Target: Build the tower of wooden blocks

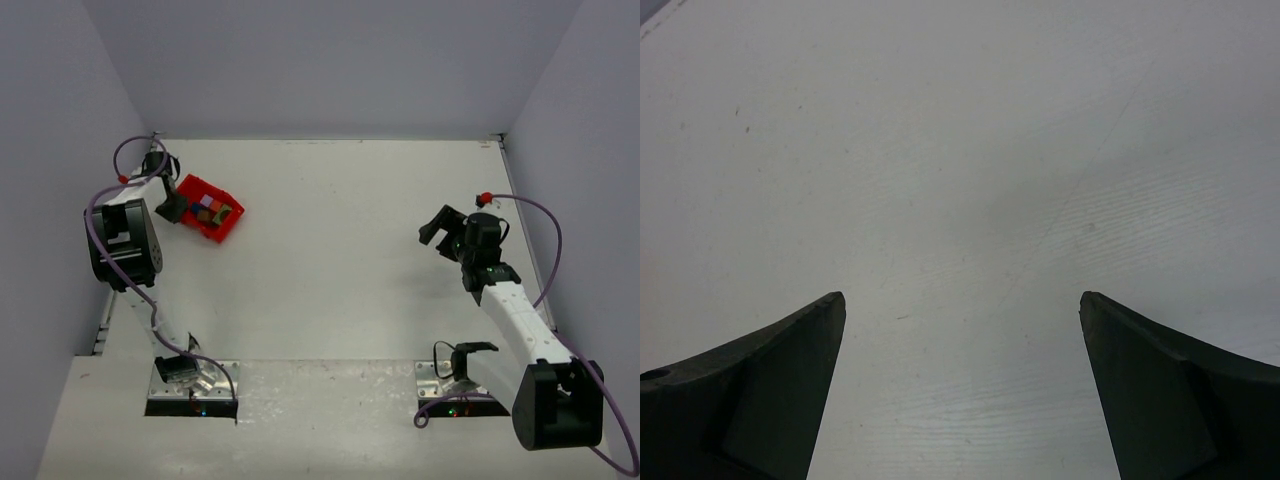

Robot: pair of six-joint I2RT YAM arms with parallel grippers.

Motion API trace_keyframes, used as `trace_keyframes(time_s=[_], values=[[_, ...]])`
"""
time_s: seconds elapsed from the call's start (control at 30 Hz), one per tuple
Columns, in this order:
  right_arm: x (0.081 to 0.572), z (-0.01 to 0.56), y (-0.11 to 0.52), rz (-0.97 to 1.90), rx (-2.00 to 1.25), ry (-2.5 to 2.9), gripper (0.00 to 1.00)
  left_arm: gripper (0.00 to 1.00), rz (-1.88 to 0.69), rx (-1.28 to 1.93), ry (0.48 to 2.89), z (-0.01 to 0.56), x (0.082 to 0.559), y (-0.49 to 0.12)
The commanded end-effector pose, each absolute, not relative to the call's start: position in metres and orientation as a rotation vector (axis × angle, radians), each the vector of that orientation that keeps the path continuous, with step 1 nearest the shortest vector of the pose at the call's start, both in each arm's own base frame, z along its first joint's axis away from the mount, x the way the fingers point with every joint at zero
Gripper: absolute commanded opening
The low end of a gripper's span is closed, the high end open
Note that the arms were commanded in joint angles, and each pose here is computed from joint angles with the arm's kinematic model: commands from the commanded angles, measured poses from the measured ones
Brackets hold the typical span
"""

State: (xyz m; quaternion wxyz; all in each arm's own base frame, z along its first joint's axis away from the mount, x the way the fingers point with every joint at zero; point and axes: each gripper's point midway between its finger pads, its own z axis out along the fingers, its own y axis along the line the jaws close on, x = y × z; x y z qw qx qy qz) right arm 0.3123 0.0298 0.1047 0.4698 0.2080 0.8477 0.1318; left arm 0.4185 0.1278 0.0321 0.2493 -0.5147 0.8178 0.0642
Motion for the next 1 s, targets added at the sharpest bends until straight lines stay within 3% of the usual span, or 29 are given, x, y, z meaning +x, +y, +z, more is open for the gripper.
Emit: trace_keyframes(time_s=[0.0, 0.07, 0.47, 0.63, 0.97], values=[[0.322, 0.124, 0.027, 0.325, 0.515, 2.019, 0.99, 0.06, 0.287, -1.334, 2.169, 0.061, 0.426, 0.127], [0.322, 0.123, 0.026, 0.320, 0.518, 2.020, 0.99, 0.00, 0.318, -1.262, 2.156, 0.079, 0.436, 0.111], [0.316, 0.114, 0.026, 0.313, 0.526, 2.058, 0.99, 0.00, 0.462, -0.933, 1.991, 0.183, 0.424, 0.022], [0.313, 0.115, 0.024, 0.307, 0.547, 2.054, 0.99, 0.00, 0.514, -0.830, 1.952, 0.194, 0.404, -0.012], [0.307, 0.112, 0.030, 0.340, 0.544, 2.065, 0.99, 0.00, 0.855, -0.762, 1.838, 0.201, 0.379, -0.028]])
